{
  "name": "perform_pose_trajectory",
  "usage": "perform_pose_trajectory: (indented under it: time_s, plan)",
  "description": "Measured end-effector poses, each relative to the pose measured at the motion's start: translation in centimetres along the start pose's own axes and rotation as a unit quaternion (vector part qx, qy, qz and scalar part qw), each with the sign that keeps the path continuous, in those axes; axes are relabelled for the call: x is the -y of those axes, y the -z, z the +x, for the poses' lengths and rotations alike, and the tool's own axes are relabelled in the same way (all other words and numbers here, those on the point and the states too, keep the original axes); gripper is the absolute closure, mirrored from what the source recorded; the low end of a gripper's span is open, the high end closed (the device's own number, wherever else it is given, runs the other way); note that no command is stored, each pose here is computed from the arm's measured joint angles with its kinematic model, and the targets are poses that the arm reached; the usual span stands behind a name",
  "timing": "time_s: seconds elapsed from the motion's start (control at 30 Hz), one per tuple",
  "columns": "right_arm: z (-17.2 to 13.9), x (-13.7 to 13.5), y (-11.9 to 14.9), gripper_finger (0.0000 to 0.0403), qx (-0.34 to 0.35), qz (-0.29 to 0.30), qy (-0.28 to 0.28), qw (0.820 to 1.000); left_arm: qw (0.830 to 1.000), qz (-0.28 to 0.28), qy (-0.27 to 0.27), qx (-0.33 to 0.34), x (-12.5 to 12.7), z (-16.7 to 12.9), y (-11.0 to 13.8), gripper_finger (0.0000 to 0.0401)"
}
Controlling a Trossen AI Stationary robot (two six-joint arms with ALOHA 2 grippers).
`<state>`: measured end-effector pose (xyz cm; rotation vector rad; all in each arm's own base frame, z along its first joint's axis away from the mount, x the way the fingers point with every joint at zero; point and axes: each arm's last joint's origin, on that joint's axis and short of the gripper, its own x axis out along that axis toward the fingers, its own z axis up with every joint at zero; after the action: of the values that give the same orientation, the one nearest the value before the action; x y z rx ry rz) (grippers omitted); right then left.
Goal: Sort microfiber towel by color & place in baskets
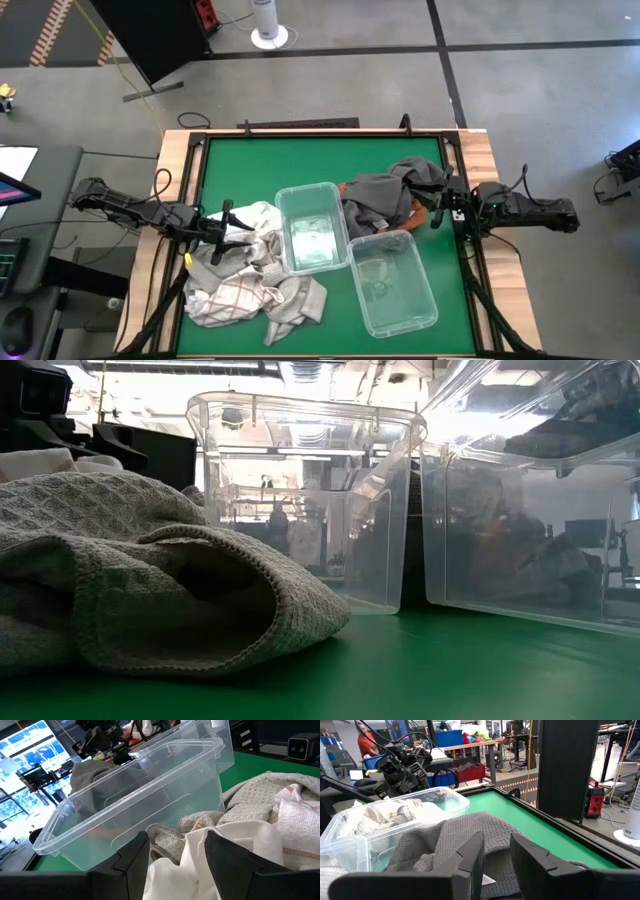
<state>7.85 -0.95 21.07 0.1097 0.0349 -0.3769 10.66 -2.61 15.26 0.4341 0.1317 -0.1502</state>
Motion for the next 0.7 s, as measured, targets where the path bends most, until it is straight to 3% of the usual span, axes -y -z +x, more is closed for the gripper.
perform_pose_trajectory:
  time_s: [0.37, 0.47, 0.7]
  plan:
    - [0.0, 0.0, 0.0, 0.0280, 0.000, 0.000, 0.000, 1.000, 1.000, 0.024, -0.002, 0.003, 0.0, 0.0, -0.1, 0.0219]
    - [0.0, 0.0, 0.0, 0.0280, 0.000, 0.000, 0.000, 1.000, 0.999, 0.029, -0.020, 0.039, -0.4, 0.0, -0.8, 0.0219]
    - [0.0, 0.0, 0.0, 0.0280, 0.000, 0.000, 0.000, 1.000, 0.990, -0.103, -0.031, 0.094, -1.0, -0.3, -2.2, 0.0219]
